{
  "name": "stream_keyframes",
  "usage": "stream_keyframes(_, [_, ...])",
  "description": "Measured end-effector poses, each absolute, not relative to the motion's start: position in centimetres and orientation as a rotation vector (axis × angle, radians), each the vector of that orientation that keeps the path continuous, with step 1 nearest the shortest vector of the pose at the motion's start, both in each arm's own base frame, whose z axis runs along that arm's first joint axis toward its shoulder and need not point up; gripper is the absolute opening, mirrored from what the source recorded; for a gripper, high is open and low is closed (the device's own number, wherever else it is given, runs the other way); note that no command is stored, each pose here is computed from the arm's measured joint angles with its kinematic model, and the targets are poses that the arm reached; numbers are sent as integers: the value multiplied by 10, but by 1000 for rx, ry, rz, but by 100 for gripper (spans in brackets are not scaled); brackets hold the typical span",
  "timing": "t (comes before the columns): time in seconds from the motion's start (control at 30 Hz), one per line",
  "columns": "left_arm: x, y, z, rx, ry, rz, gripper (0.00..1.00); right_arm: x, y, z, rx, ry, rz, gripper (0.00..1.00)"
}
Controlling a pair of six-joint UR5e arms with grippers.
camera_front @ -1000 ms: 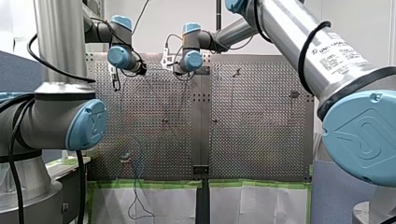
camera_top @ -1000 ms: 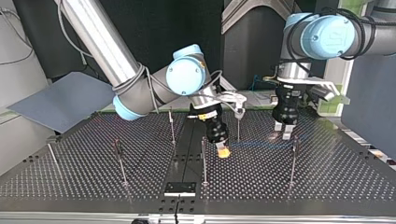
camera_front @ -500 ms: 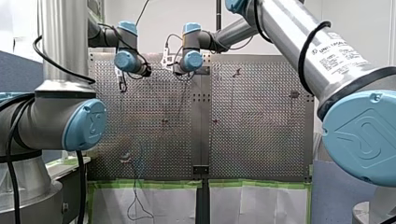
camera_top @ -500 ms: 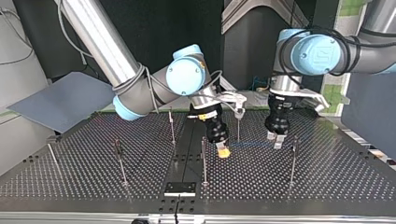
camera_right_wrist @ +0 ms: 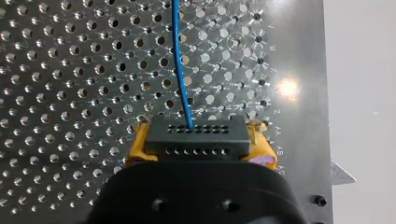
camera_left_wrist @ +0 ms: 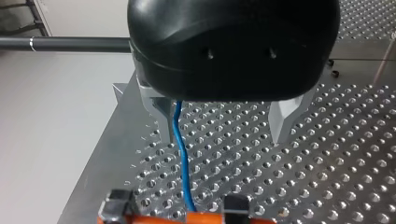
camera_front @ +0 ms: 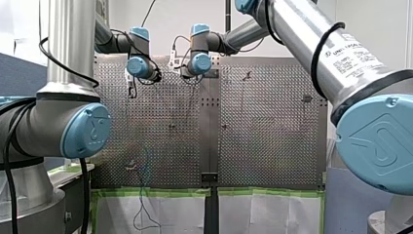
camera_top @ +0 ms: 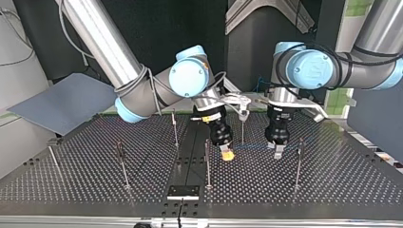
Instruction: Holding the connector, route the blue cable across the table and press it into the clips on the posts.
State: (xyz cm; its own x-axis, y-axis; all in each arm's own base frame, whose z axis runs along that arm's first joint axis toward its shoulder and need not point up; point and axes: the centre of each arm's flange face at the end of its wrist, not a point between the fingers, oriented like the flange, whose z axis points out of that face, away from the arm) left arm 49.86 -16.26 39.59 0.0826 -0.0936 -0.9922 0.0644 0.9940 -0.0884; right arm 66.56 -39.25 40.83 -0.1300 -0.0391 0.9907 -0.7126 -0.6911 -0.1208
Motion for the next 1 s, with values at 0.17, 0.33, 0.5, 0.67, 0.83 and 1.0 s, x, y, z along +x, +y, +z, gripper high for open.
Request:
stream_keyframes(0.17, [498, -163, 396, -38, 1482, -100, 100, 666, -393, 409, 1670, -839, 1874, 0])
stream_keyframes(0.33, [498, -162, 396, -49, 1481, -87, 64, 666, -392, 409, 1671, -839, 1875, 0])
stream_keyframes(0.5, [498, -161, 396, -58, 1481, -67, 0, 666, -392, 409, 1672, -839, 1875, 0])
stream_keyframes(0.67, [497, -159, 395, -74, 1485, -52, 0, 666, -392, 408, 1675, -838, 1876, 0])
stream_keyframes(0.83, [494, -159, 391, -80, 1511, -44, 0, 666, -392, 408, 1678, -843, 1879, 0])
stream_keyframes(1.0, [487, -160, 379, -89, 1545, -23, 0, 667, -388, 405, 1689, -856, 1882, 0])
